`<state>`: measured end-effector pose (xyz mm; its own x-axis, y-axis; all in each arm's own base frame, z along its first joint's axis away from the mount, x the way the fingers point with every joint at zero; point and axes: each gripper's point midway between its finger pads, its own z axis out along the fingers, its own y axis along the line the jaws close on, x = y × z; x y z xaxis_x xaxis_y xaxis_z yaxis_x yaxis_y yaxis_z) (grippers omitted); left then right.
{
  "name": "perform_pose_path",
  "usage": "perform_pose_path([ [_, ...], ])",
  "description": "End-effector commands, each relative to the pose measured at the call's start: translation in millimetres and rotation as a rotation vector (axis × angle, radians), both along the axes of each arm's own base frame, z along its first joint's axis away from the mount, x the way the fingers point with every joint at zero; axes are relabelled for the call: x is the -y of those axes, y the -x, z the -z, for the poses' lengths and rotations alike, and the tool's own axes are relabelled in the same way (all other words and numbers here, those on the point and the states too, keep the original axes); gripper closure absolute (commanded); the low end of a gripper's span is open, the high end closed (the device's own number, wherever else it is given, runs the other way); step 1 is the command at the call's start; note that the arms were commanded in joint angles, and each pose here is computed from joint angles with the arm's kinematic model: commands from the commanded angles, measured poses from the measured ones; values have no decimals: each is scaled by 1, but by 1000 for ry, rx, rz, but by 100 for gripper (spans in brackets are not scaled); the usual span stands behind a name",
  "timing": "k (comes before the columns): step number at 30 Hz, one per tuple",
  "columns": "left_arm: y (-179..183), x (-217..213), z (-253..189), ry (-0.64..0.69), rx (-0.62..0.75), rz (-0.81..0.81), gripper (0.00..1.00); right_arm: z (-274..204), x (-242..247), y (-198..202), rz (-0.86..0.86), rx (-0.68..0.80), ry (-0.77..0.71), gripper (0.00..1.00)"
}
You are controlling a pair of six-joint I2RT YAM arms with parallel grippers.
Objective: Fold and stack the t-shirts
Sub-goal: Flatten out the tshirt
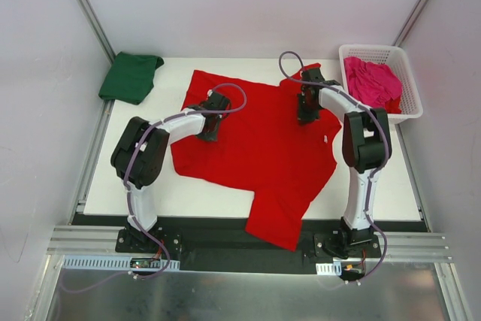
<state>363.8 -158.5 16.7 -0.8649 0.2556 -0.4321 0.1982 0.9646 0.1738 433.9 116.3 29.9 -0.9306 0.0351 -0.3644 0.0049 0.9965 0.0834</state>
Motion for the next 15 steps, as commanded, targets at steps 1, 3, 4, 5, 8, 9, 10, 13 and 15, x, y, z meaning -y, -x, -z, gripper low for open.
perform_pose_path([
  [1,13,8,20,58,-100,-27,100,-4,7,-7,-22,-14,47,98],
  [3,14,10,22,65,-109,-30,100,-7,6,-14,-26,-4,47,98],
  [4,14,11,23,72,-114,-33,100,-2,6,-13,-34,-21,53,98],
  [5,13,11,24,73,-116,-33,100,-2,7,-16,-36,-19,54,98],
  [8,18,11,26,69,-133,-34,100,-2,4,-22,-50,-25,49,98],
  [9,20,10,27,68,-137,-37,100,-1,4,-23,-51,-29,48,98],
  [10,24,8,26,70,-143,-42,100,-4,3,-27,-53,-21,46,98],
  [13,35,5,25,82,-158,-57,100,-4,3,-34,-56,-19,35,98],
  [15,43,0,27,71,-169,-61,100,-1,4,-37,-55,-26,30,98],
])
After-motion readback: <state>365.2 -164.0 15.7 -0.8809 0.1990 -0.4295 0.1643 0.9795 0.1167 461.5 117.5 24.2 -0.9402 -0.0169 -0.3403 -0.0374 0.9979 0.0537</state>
